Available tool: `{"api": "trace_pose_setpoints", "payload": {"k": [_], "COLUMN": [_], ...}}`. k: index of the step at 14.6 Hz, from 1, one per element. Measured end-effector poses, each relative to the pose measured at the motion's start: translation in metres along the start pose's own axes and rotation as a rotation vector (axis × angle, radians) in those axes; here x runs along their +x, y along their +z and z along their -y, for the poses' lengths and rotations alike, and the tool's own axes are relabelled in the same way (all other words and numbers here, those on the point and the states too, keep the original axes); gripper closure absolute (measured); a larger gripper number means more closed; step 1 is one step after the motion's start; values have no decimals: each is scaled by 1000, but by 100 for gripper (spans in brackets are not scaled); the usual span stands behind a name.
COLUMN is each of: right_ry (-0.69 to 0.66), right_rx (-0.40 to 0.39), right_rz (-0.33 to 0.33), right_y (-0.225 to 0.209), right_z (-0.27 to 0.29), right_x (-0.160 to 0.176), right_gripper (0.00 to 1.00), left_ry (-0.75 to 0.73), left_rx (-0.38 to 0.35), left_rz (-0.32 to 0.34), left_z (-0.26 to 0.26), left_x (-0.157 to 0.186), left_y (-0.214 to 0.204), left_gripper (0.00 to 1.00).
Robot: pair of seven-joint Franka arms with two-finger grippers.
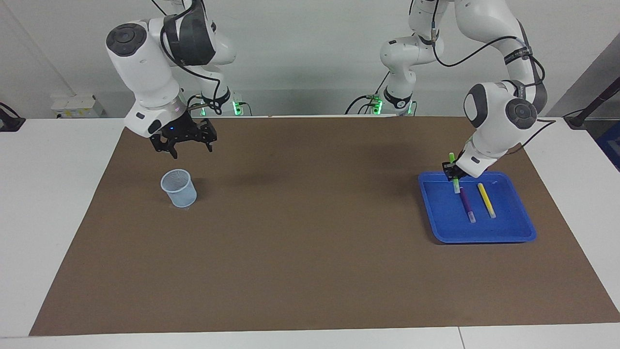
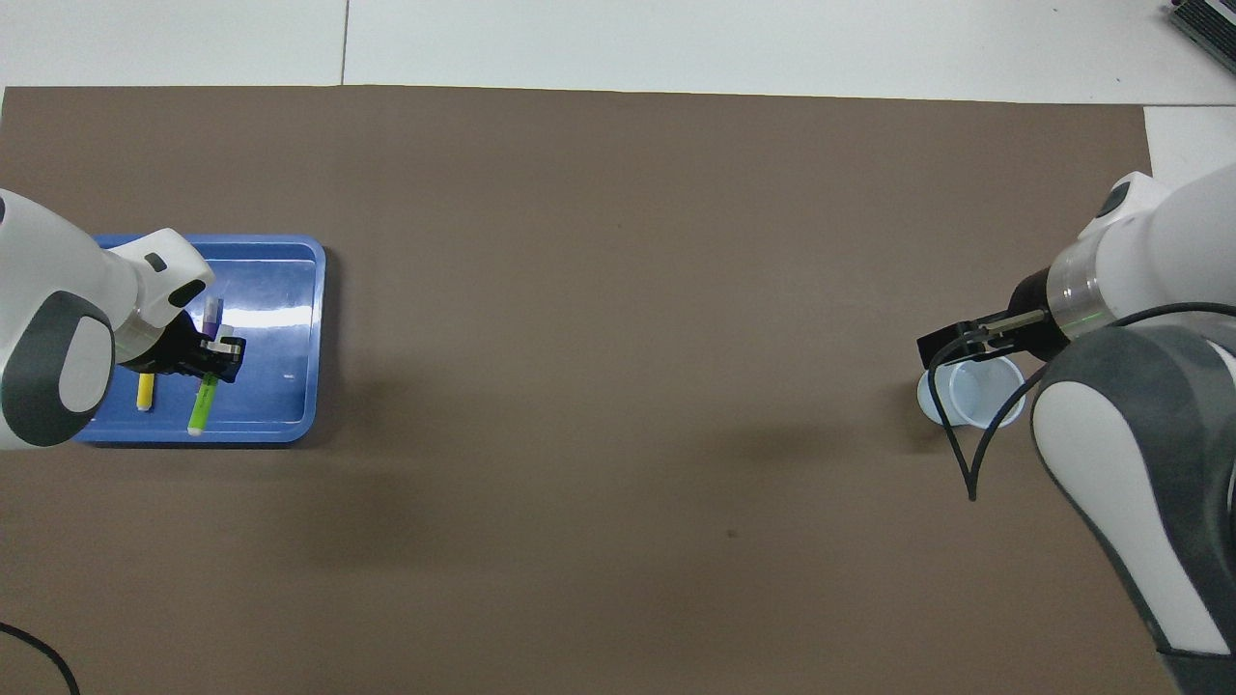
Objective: Right arm passes pens to left for tray arrangement
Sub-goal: 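Lower the green pen into the tray and open the left gripper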
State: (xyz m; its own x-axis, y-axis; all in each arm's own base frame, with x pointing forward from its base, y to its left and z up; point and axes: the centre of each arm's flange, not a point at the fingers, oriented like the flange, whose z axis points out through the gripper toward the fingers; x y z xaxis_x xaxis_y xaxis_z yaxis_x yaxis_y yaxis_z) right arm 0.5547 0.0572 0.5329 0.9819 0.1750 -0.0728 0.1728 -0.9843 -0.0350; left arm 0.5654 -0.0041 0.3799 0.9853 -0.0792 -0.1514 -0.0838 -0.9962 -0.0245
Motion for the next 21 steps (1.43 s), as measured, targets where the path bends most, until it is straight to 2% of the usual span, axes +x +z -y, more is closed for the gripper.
{"api": "trace_pose_setpoints", "payload": {"k": [4, 14, 18, 21], "right_ry": [13, 31, 39, 47], "right_rx": [-1, 1, 0, -19], "right_rz": [74, 92, 81, 57], "right_y": [7, 5, 1, -7], "right_z": [-9, -17, -22, -29], "right_x": [-4, -11, -11, -10], "right_gripper": [0, 0, 0, 0], "left_ry": [12, 25, 76, 77], "left_rx": [11, 5, 64, 71], "left_rz": [-17, -79, -114, -119], "left_z": [2, 2, 2, 4], "left_x": [15, 41, 44, 44], "left_y": [25, 73, 72, 72], "left_gripper": [82, 82, 79, 52]}}
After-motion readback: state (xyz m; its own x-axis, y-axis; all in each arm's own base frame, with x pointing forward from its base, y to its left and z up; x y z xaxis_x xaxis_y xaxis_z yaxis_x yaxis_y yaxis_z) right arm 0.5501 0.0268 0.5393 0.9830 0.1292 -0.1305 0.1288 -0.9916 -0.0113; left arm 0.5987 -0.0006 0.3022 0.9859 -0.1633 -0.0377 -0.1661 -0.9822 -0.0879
